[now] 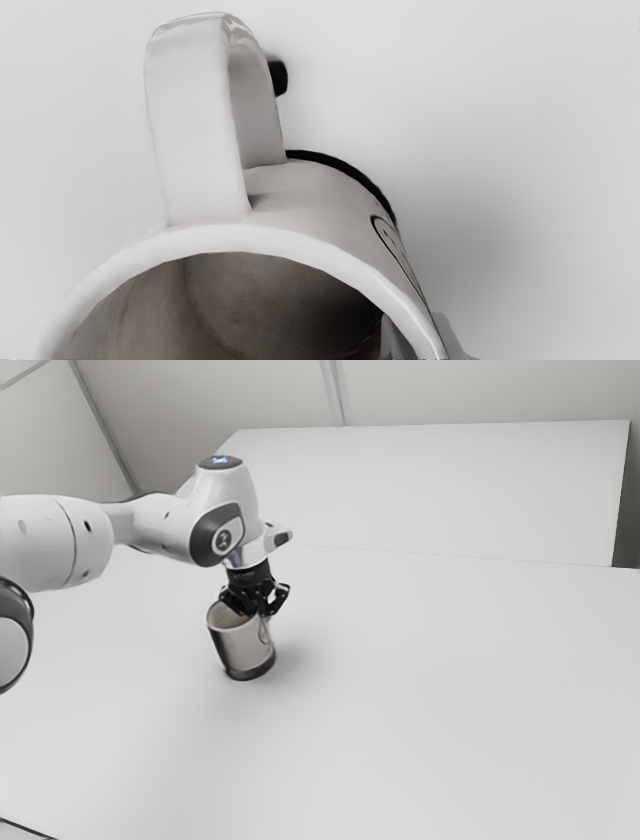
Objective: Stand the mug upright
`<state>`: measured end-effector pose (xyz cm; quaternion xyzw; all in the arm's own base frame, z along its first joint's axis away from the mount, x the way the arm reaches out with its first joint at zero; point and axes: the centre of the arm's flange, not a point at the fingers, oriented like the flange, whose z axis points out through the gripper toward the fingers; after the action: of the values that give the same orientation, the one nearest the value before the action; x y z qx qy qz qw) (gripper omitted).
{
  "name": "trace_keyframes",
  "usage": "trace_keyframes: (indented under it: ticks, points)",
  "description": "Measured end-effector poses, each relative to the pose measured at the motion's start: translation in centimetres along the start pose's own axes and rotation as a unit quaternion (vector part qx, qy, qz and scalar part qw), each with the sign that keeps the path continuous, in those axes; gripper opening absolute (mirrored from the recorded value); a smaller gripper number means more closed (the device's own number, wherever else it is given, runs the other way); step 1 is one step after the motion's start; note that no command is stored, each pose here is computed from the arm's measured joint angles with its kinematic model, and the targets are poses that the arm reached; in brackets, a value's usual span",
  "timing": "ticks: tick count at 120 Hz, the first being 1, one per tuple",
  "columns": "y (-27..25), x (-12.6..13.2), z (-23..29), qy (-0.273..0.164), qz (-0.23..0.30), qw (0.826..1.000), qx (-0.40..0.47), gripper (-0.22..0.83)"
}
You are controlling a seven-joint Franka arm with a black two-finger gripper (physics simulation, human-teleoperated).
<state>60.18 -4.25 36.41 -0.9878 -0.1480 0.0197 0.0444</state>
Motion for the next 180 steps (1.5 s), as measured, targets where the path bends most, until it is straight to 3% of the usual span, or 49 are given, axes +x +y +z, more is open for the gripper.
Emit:
trace_keyframes:
  ticks: [36,91,110,135,154,180]
  points:
    - [0.9,-0.1,1.2,0.005,-0.07,0.997,-0.019,-0.14]
    - [0.7,0.1,0.6,0.01,-0.132,0.99,-0.042,0.43]
    - [0.5,-0.1,-2.1,0.02,-0.144,0.988,-0.051,0.53]
    - [-0.3,1.0,-9.0,0.037,-0.157,0.985,-0.061,0.58]
    - [-1.4,1.7,-15.2,0.035,-0.105,0.992,-0.055,0.6]
    - [-1.1,0.8,-16.4,-0.009,-0.016,0.998,-0.064,0.61]
